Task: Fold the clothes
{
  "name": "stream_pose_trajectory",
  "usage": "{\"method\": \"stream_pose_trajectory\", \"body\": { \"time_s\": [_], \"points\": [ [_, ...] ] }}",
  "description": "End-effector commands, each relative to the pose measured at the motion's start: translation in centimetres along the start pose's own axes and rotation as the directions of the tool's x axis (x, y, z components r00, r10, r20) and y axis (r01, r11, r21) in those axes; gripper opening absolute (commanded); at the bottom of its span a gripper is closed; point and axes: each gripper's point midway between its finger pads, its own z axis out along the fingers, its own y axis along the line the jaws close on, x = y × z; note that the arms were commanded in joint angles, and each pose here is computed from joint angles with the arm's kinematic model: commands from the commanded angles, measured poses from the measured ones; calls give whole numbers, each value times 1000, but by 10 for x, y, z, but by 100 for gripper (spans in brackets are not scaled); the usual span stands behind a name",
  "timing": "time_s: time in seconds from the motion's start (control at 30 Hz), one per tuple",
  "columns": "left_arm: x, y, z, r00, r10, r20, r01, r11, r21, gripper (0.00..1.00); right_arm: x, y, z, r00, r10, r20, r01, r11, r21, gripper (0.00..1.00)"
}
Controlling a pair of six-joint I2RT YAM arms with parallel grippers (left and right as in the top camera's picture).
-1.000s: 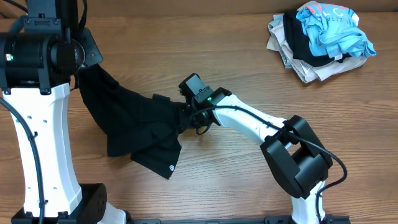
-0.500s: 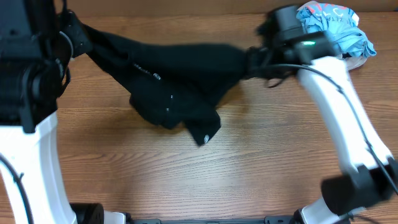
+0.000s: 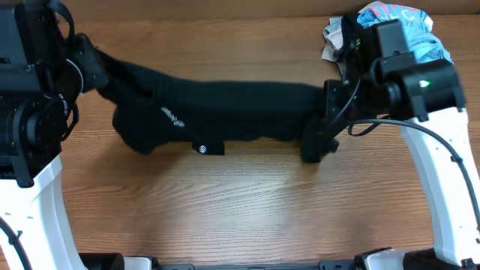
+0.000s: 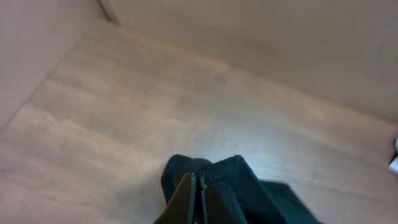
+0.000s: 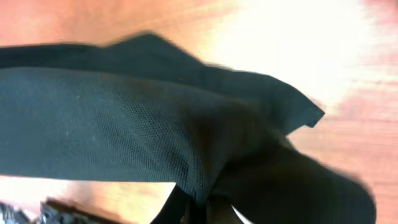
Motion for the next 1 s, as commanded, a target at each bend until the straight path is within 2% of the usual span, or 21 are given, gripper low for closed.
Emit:
{"method": "stream_pose_trajectory", "body": {
  "time_s": [0.0,0.13,0.3,0.43,0.53,0.73,0.83,0.97],
  "points": [
    [19,0,17,994,43,-103,-45,999,-15,4,22,2,30,995,-22,-95,22,1000,0,4],
    [39,-2,42,974,65,-215,-73,997,-31,4,51,4,63,980,-30,-196,32,999,9,4],
    [50,-12,66,953,75,-292,-83,996,-15,4,115,14,102,920,-78,-385,75,997,-22,8],
    [50,-16,79,950,77,-303,-85,996,-14,4,172,20,121,846,-136,-516,148,989,-18,29],
    [46,-19,86,953,76,-294,-83,996,-12,4,168,24,122,858,-148,-491,153,988,-31,39],
    [42,-24,95,957,74,-280,-78,997,-4,4,124,22,134,929,-129,-346,120,992,-45,71],
    [42,-26,103,954,83,-288,-88,996,-5,4,120,20,141,937,-131,-324,122,991,-48,75],
    [48,-28,114,943,100,-319,-106,994,-1,4,140,16,158,922,-155,-355,148,988,-47,75]
  ]
}}
